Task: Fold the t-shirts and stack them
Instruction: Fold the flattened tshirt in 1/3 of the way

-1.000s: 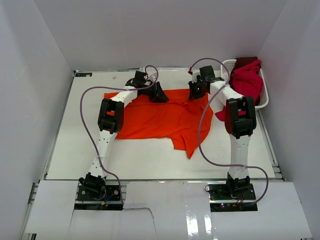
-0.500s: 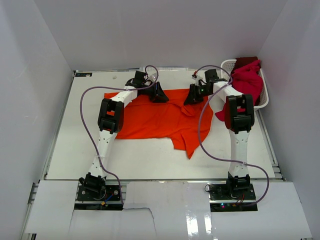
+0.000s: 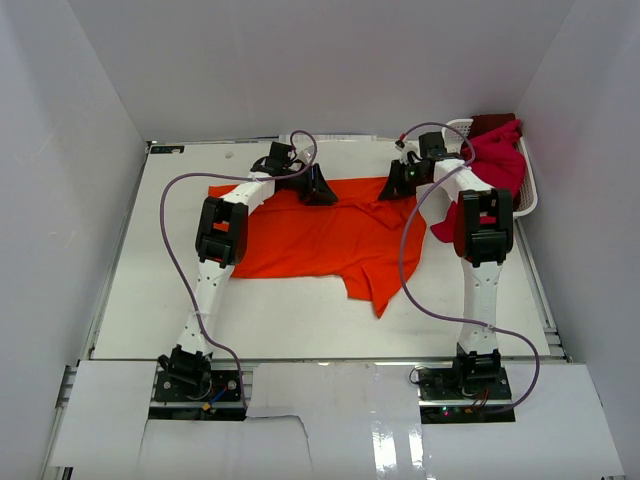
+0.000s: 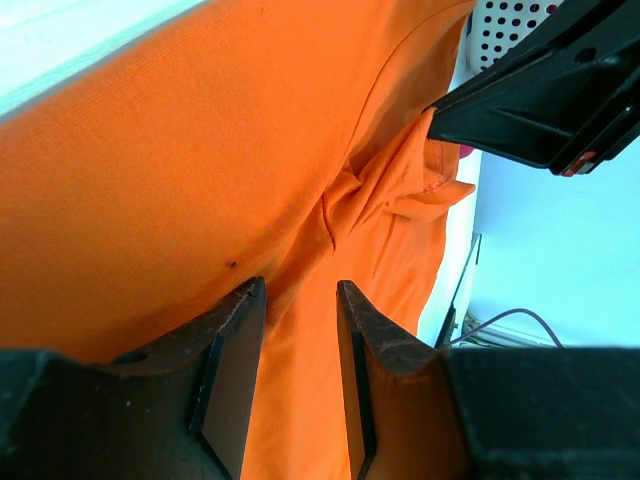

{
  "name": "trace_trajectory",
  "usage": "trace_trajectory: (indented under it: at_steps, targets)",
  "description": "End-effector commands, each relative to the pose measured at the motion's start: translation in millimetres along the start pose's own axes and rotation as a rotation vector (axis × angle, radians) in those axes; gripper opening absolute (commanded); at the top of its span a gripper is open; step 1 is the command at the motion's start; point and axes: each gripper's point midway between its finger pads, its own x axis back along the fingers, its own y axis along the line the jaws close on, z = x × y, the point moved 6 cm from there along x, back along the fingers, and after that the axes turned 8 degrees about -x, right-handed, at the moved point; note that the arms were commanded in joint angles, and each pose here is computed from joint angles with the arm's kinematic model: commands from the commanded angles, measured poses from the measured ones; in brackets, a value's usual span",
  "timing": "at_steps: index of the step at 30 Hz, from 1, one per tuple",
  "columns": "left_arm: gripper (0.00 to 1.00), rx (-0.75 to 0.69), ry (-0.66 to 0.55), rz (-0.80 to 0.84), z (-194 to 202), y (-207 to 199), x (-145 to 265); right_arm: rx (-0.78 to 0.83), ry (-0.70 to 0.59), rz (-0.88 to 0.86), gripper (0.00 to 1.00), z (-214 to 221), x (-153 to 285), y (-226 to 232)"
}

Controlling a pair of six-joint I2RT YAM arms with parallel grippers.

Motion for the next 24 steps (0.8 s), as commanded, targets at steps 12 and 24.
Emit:
trace_trajectory:
  at_steps: [12, 24]
  targets:
    - [0.46, 0.006, 0.034, -0.038, 10.2, -2.0, 0.8, 0.078, -0.193, 0.277, 0.27, -38.8, 28.3, -12.8]
    - [0.46, 0.003, 0.034, -0.038, 8.9, -4.5, -0.9, 0.256, -0.303, 0.328, 0.31, -30.1, 77.5, 56.7]
